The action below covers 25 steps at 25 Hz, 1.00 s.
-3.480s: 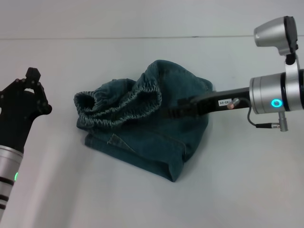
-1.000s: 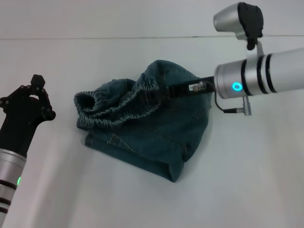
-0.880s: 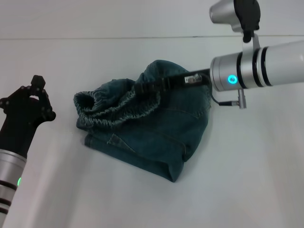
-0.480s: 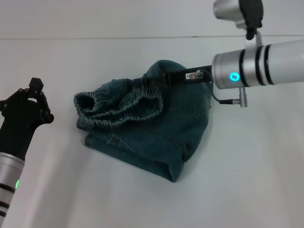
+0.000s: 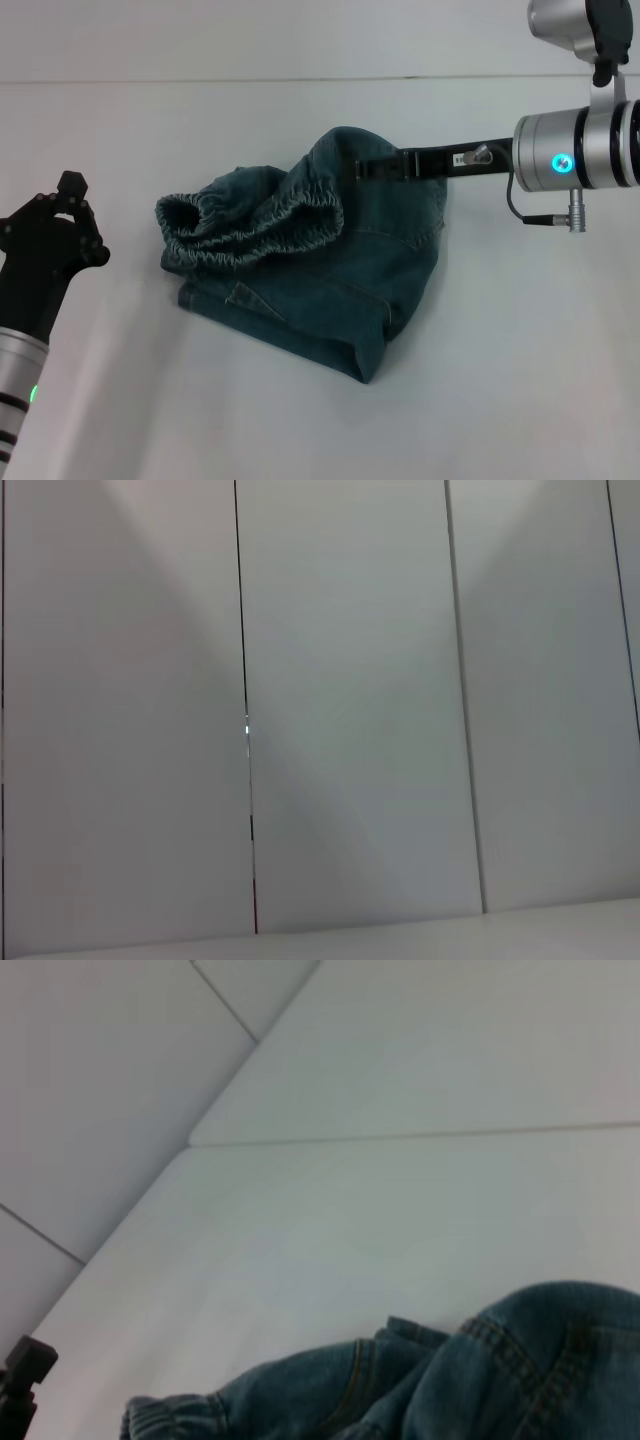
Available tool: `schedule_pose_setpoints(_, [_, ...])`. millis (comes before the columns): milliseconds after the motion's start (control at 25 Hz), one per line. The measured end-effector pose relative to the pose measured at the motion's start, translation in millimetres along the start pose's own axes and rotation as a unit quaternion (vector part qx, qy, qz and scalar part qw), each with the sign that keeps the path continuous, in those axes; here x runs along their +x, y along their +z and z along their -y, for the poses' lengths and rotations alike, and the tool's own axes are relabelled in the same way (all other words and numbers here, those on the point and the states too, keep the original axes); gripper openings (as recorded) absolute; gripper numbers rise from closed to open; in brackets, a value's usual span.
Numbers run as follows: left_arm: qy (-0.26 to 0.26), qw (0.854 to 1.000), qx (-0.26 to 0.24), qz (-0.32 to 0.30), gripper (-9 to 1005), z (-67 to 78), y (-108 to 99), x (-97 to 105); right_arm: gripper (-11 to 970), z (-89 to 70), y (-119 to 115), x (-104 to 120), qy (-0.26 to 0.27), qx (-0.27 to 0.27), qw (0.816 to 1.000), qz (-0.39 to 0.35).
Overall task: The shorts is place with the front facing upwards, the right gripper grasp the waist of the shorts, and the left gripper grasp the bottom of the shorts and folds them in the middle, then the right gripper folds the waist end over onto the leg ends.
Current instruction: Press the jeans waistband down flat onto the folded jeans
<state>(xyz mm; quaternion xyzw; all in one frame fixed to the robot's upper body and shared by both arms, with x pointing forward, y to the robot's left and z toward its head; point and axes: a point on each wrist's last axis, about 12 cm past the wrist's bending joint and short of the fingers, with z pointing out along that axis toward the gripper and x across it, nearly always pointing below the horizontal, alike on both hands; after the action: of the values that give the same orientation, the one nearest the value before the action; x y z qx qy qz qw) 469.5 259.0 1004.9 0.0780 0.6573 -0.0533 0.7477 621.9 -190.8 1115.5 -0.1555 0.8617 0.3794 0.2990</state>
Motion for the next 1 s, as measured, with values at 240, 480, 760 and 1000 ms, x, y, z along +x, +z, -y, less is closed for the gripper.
schedule_pose_setpoints(240, [0.000, 1.000, 0.000, -0.002, 16, 0.0, 0, 0, 928, 0.3, 3, 4, 0.015, -0.002, 1.000, -0.013])
schedule_pose_setpoints(480, [0.001, 1.000, 0.002, -0.001, 16, 0.2, 3, 0, 928, -6.4, 16, -1, 0.021, -0.006, 0.999, -0.026])
schedule_pose_setpoints(760, [0.002, 1.000, 0.003, -0.003, 14, -0.3, 4, 0, 928, -10.7, 31, -5, 0.021, 0.012, 0.998, -0.050])
schedule_pose_setpoints(1000, [0.003, 1.000, 0.003, -0.003, 15, -0.6, 4, 0, 928, -14.3, 40, -7, 0.022, 0.018, 0.998, -0.053])
